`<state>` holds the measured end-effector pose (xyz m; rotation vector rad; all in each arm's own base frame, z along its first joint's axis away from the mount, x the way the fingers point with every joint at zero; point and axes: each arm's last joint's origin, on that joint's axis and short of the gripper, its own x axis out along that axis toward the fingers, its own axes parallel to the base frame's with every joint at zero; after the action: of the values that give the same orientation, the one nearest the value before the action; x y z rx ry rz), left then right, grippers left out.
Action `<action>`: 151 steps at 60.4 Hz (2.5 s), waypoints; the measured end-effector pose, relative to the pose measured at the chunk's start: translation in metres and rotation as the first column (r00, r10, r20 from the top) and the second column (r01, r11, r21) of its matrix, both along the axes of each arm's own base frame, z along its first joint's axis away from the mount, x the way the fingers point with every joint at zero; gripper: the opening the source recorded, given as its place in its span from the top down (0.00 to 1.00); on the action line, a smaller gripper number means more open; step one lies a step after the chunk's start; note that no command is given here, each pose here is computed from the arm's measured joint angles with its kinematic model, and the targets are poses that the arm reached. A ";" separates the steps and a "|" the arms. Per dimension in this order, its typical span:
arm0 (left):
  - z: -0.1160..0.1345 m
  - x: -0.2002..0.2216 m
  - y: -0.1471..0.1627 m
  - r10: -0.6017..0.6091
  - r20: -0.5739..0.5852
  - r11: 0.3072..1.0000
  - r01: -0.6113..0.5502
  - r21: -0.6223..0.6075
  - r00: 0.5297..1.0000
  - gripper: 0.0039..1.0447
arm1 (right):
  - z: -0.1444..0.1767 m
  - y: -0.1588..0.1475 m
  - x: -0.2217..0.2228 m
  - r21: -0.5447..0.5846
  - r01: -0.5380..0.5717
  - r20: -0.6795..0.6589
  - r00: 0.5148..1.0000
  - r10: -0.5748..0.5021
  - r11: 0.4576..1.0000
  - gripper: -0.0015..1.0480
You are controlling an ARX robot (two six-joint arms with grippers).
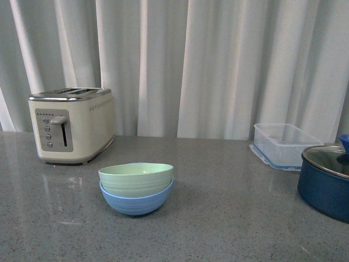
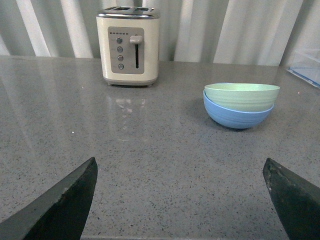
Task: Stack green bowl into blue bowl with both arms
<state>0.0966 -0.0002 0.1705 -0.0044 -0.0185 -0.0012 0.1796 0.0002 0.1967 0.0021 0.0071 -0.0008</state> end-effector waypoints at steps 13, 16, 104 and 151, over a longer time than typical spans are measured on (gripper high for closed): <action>0.000 0.000 0.000 0.000 0.000 1.000 0.000 0.000 1.000 0.06 | -0.011 0.000 -0.019 0.000 0.000 -0.002 1.000 0.000 1.000 0.99; 0.000 0.000 0.000 0.000 0.000 1.000 0.000 0.000 1.000 0.06 | -0.013 0.000 -0.023 0.000 0.000 -0.003 1.000 0.000 1.000 0.99; 0.000 0.000 0.000 0.000 0.000 1.000 0.000 0.000 1.000 0.06 | -0.032 0.000 -0.081 0.000 -0.003 0.002 1.000 0.003 1.000 0.99; 0.000 0.000 0.000 0.000 0.000 1.000 0.000 0.000 1.000 0.06 | -0.031 0.000 -0.082 -0.001 -0.003 0.010 1.000 0.003 1.000 0.10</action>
<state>0.0965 -0.0002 0.1706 -0.0044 -0.0189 -0.0012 0.0976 0.0001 0.1652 0.0013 -0.0029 0.0019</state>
